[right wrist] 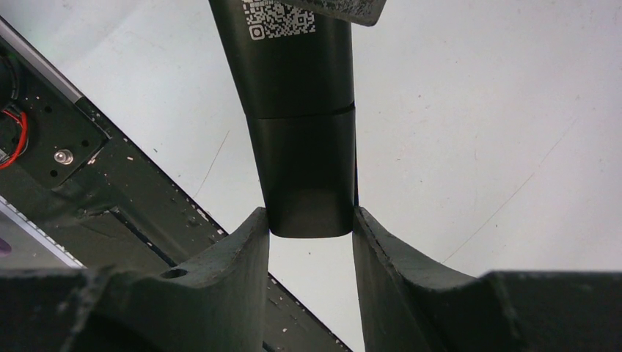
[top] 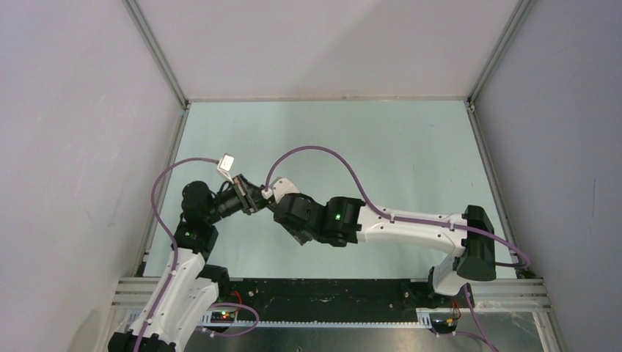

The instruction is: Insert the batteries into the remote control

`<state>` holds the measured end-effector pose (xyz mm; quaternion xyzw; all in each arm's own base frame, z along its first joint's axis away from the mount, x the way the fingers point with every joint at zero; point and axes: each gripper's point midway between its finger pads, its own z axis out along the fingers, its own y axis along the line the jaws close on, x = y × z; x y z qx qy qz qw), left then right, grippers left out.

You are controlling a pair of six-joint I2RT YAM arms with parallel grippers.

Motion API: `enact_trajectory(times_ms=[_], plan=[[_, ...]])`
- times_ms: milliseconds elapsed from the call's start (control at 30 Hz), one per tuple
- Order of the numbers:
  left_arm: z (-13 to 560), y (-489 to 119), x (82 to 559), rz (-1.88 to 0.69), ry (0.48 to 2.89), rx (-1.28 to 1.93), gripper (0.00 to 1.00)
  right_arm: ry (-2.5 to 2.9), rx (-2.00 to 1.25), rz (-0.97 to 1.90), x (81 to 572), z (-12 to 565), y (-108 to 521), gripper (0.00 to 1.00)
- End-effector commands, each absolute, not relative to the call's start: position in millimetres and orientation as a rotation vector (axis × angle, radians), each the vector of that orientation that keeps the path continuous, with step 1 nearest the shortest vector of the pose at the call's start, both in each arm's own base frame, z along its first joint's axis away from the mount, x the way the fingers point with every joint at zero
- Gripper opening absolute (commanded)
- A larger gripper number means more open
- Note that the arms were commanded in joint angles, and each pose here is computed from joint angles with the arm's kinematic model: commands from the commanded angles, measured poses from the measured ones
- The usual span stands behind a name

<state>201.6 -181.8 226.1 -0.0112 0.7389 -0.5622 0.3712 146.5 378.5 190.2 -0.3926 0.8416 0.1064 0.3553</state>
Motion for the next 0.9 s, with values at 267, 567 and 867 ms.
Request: enact_trajectory(times_ms=[267,567,867], plan=[[246.0,-191.6,185.8,-1.58,1.911,0.0,0.0,2.128,-0.934,0.3,167.1,211.6,393.3,0.41],[249.1,-193.1,187.1,-1.605,1.962,-0.038,0.0,2.157,-0.942,0.311,166.2,207.9,390.3,0.53],[240.1,-190.4,187.8,-1.553,2.03,-0.058,0.0,2.152,-0.941,0.301,167.9,209.3,388.7,0.66]])
